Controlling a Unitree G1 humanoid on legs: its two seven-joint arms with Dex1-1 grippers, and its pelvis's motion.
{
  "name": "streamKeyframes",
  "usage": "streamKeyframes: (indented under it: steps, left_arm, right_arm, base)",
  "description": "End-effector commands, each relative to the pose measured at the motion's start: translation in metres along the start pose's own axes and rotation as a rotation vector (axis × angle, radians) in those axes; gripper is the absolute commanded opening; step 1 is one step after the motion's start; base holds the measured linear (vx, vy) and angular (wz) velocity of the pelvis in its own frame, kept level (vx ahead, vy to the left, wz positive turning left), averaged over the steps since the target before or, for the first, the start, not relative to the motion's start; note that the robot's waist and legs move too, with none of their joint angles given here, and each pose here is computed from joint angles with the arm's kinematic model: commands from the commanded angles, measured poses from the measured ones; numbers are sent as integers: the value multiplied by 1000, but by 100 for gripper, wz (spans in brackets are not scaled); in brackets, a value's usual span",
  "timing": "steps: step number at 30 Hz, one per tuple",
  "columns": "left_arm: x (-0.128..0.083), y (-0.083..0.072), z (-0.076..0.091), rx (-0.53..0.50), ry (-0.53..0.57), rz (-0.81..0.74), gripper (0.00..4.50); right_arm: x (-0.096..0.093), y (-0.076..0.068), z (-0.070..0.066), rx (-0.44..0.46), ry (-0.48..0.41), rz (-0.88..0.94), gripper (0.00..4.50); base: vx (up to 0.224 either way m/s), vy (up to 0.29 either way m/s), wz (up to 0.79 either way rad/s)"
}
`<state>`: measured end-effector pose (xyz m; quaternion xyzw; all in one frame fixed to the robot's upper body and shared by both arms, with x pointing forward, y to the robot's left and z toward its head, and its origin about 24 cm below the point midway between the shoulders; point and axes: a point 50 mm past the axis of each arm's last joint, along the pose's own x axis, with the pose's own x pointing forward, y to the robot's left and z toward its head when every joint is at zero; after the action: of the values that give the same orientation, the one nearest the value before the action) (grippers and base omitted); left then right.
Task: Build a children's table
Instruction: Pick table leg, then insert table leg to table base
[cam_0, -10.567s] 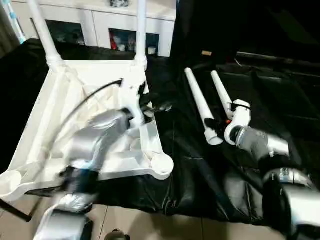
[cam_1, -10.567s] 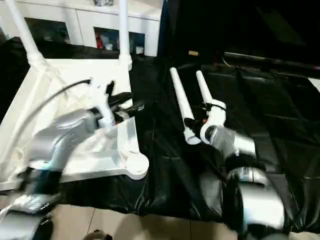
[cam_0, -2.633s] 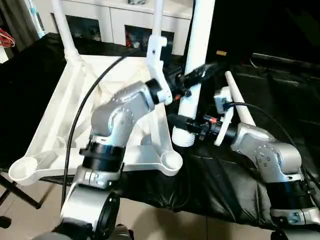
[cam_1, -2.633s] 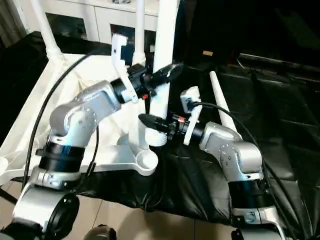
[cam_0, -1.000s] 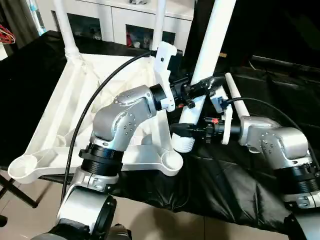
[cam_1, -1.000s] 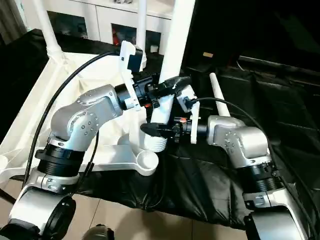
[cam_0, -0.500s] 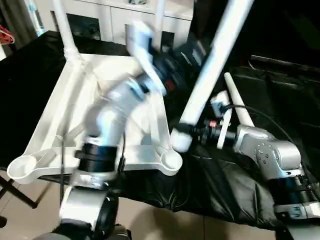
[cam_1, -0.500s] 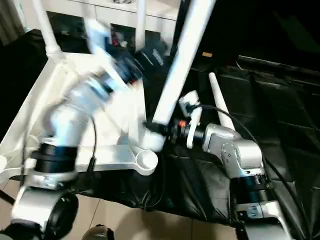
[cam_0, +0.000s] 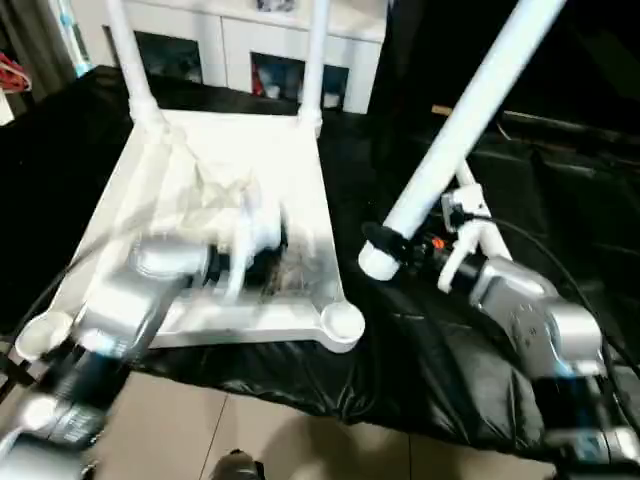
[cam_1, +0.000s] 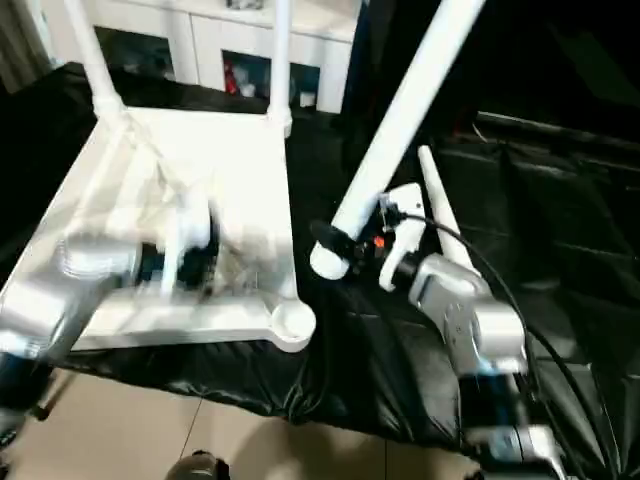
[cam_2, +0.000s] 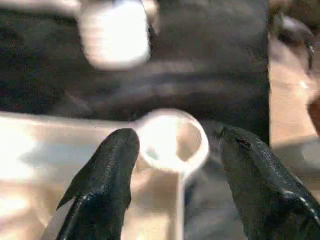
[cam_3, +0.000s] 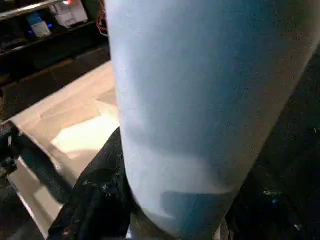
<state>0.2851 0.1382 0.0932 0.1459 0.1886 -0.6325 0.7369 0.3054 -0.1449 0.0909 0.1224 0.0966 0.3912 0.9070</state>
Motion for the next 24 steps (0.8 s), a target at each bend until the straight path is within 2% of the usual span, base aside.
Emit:
streamKeyframes:
  steps: [1,4,10,12,13,16,18,21,24]
  left_arm:
    - [4,2,-5,30,49,6,282]
    - [3,4,-16,33,105,14,241]
    - [-5,6,-26,1,180,34,195]
    - [-6,6,-27,-4,187,36,184]
    - [-7,5,-28,3,195,31,160]
    - [-11,2,-30,7,204,29,149]
    - [-15,2,-31,12,219,39,113]
    - [-19,2,-33,10,235,50,103]
    - [-22,1,-38,14,263,68,70]
  right_arm:
    - [-4,-1,4,-47,-11,-20,193]
    - [-6,0,0,-62,4,-32,193]
    - [-11,1,-6,-65,12,-59,193]
    - [-12,1,-6,-64,11,-61,193]
    - [-11,1,-7,-64,11,-62,193]
    - [-11,2,-9,-66,16,-64,193]
    - [-10,2,-9,-64,16,-65,193]
    - [-10,2,-10,-64,18,-65,193]
    - [-9,3,-10,-62,18,-62,193]
  base:
    - [0,0,0]
    - [0,0,0]
    - [0,0,0]
    - [0,0,0]
    - [0,0,0]
    - [0,0,0]
    - [0,0,0]
    - [0,0,0]
    - [0,0,0]
